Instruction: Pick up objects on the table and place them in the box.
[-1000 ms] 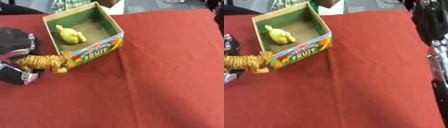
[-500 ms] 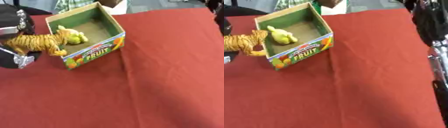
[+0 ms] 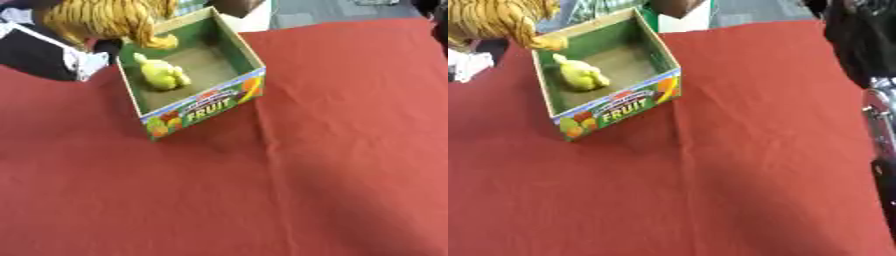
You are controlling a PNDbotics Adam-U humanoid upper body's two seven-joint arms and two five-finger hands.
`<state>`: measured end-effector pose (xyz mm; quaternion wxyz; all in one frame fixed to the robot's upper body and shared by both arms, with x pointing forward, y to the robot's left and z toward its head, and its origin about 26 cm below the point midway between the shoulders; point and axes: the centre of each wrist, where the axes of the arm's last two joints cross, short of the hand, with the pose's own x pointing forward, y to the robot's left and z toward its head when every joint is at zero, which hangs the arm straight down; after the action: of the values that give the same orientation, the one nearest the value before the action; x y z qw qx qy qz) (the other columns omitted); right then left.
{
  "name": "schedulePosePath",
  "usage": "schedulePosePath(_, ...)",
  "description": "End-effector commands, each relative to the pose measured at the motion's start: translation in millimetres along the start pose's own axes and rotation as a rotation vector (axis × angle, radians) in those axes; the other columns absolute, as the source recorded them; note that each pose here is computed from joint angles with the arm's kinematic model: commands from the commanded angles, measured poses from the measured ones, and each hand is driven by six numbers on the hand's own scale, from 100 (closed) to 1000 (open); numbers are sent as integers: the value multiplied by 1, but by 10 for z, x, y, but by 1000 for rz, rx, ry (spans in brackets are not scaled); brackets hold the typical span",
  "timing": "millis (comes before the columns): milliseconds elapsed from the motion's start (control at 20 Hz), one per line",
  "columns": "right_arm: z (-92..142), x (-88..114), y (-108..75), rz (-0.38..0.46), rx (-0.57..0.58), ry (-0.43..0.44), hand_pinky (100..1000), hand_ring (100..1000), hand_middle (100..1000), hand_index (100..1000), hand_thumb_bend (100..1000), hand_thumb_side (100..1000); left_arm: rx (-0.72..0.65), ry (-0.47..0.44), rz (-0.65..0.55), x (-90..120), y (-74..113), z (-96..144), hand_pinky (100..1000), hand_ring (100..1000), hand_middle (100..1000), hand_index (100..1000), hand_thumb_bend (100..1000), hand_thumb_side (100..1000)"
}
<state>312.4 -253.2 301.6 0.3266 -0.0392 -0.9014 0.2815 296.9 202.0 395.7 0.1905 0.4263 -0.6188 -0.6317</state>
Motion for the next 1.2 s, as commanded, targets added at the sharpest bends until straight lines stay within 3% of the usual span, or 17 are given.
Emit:
schedulePosePath(50, -37, 95, -26, 11, 13, -36, 947, 808, 696, 858, 100, 1000, 43, 36, -11, -37, 61, -120, 118, 299, 149, 208, 100, 344)
schedulePosePath(400, -79, 116, 22, -4, 42, -51, 948, 809, 695, 860, 100, 1000, 99, 100, -2, -64, 56, -530, 123, 302, 156, 208, 100, 344)
schedulePosePath(800, -94, 118, 58, -21, 65, -56, 951, 809, 694, 861, 100, 1000, 137, 187, 34, -76, -128, -965, 158, 331, 218, 253, 100, 337)
schedulePosePath(1000, -72, 108, 47, -29, 77, -71, 952, 809, 694, 862, 100, 1000, 122, 225, 4, -180, -354, -1136, 166, 344, 230, 253, 100, 330)
schedulePosePath(1200, -69, 107, 40, -33, 80, -77, 953, 809, 693, 862, 100, 1000, 127, 286, -10, -387, -790, -1345, 164, 340, 225, 247, 100, 327)
